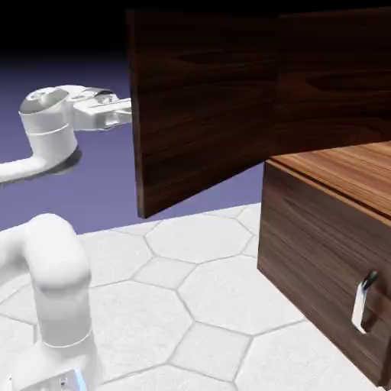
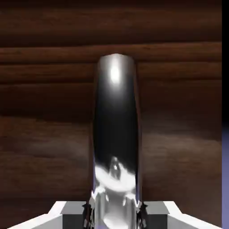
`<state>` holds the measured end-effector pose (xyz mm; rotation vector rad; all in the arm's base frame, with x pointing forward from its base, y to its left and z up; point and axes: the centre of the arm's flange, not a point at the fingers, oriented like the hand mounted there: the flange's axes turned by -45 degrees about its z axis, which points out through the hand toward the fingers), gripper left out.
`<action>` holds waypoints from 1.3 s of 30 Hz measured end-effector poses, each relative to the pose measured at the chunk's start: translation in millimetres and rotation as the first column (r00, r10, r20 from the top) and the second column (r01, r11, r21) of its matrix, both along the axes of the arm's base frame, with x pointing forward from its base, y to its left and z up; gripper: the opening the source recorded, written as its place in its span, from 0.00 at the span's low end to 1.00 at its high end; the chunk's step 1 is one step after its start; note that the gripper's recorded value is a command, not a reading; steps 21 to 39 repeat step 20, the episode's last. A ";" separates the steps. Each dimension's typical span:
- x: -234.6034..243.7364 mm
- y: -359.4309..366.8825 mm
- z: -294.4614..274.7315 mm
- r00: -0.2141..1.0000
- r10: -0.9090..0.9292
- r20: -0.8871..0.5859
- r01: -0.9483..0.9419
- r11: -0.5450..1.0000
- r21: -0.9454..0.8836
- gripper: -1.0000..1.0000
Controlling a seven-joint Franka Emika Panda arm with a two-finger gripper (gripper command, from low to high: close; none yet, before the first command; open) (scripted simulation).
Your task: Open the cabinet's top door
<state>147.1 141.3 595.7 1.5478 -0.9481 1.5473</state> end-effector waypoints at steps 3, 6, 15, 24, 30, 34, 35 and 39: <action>-4.5 35.1 0.0 0.997 -0.073 0.000 0.073 0.997 0.000 0.00; -6.5 71.4 0.0 0.989 -0.147 0.000 0.147 0.989 0.000 0.00; 0.9 164.8 0.0 0.943 -0.333 0.000 0.333 0.943 0.000 0.00; 10.7 208.4 0.0 0.908 -0.419 0.000 0.419 0.908 0.000 1.00; 10.7 208.4 0.0 0.908 -0.419 0.000 0.419 0.908 0.000 1.00; 10.7 208.4 0.0 0.908 -0.419 0.000 0.419 0.908 0.000 1.00; 10.7 208.4 0.0 0.908 -0.419 0.000 0.419 0.908 0.000 1.00; 10.7 208.4 0.0 0.908 -0.419 0.000 0.419 0.908 0.000 1.00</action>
